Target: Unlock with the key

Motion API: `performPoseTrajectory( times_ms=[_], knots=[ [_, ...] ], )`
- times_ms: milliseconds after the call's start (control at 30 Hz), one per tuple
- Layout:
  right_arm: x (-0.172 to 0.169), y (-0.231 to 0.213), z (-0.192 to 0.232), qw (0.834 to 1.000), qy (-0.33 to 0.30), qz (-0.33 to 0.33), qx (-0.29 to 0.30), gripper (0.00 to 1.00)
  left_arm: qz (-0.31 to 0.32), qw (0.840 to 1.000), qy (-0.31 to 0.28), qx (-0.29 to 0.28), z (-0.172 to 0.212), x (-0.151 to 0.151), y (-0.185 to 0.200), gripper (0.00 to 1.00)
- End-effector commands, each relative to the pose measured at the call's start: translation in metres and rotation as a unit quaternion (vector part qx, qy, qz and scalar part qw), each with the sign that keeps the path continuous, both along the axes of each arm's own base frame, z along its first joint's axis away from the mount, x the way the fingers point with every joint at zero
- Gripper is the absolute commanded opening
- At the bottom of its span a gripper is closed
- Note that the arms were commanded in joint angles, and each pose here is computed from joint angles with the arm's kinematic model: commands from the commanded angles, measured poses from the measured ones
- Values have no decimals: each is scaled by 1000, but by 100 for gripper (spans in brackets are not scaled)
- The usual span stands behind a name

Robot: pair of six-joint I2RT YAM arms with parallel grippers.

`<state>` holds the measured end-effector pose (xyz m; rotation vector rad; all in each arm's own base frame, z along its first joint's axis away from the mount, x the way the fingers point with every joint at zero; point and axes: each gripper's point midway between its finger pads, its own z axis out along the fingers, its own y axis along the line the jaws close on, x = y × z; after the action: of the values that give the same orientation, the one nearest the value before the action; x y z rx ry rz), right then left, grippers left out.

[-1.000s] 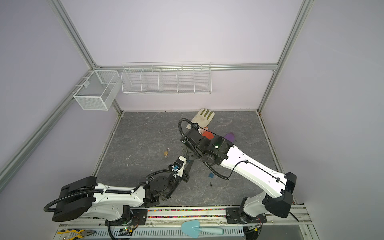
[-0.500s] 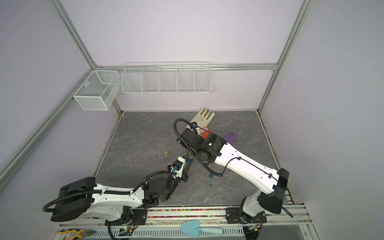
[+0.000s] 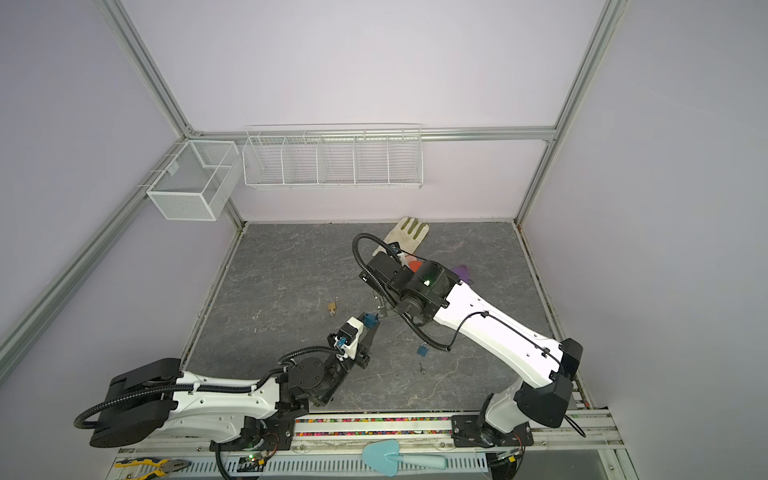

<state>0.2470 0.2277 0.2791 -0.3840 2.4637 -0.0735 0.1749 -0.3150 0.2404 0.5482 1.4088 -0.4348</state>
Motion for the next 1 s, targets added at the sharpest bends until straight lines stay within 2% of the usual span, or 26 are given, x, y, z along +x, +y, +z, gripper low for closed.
performPoseTrajectory(
  times_ms=[0,133,300,367,567,733,867,967],
  knots=[
    [-8,0,-1,999,23,34,-10,99,-14,999,-17,-35,20,-5,4,0],
    [-13,2,10,998,14,66,10,99,-20,999,-19,-37,22,-7,4,0],
    [-10,-1,32,997,-14,76,26,97,-30,999,-16,-29,19,-9,3,0],
    [-13,10,29,994,-1,104,33,98,-44,998,-18,-29,20,-12,0,0],
    [-12,29,15,991,29,132,26,98,-49,998,-17,-19,21,-13,-4,0],
    [-9,16,7,993,27,116,-6,97,-37,999,-13,-31,21,-11,2,0],
    [-13,14,1,992,38,120,3,97,-37,999,-15,-36,23,-11,4,0],
    [-15,9,0,992,40,118,4,97,-12,999,-9,-42,23,-5,10,0]
  ],
)
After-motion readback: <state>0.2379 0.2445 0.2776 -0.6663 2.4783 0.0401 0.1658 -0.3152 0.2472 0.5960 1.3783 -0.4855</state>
